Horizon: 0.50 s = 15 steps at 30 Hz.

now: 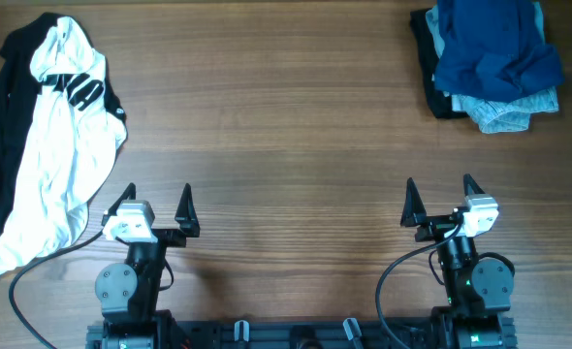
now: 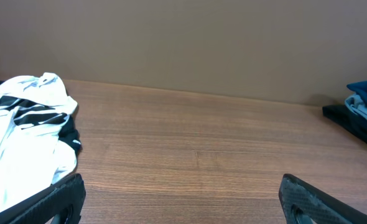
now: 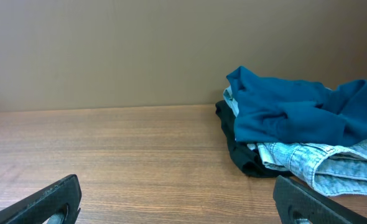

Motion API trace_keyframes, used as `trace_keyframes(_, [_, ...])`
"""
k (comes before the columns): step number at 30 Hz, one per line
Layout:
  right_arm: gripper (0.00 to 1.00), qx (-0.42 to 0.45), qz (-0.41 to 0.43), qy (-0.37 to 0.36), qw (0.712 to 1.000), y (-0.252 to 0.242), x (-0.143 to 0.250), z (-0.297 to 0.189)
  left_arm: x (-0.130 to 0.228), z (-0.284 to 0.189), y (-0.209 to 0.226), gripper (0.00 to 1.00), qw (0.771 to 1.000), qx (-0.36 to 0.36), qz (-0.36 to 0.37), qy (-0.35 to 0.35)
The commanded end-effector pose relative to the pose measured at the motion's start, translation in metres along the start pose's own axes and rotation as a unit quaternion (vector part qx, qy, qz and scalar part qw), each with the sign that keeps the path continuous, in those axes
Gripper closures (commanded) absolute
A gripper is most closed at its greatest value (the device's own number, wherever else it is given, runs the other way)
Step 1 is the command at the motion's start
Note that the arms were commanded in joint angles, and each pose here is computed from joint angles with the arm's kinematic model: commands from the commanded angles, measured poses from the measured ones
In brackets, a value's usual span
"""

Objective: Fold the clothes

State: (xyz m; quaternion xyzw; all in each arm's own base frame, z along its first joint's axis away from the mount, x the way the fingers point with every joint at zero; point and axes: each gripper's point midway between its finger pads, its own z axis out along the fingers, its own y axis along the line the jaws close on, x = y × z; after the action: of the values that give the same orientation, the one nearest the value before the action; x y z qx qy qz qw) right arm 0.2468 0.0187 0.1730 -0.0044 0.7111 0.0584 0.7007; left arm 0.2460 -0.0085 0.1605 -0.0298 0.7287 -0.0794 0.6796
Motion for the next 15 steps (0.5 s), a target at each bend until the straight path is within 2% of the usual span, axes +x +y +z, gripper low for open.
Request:
trace_keyframes(1, [0.0, -0.016, 0.019, -0.003, 1.0, 0.006, -0.001, 0.0, 0.001, 0.0, 0.002, 0.0, 1.0, -0.004, -0.005, 0.0])
trace_keyframes(5, [0.0, -0.017, 0.067, -0.007, 0.998, 0.006, -0.003, -0.001, -0.006, 0.0, -0.002, 0.0, 1.0, 0.005, -0.003, -0.015])
trace_keyframes(10, [0.0, -0.028, 0.063, -0.053, 0.996, 0.009, -0.026, -0.002, -0.023, -0.002, -0.011, 0.0, 0.998, 0.031, -0.014, -0.048])
trace_keyframes(15, [0.0, -0.049, 0.056, -0.087, 0.993, 0.016, -0.046, -0.006, -0.026, -0.002, -0.012, 0.0, 0.998, 0.032, -0.022, -0.052])
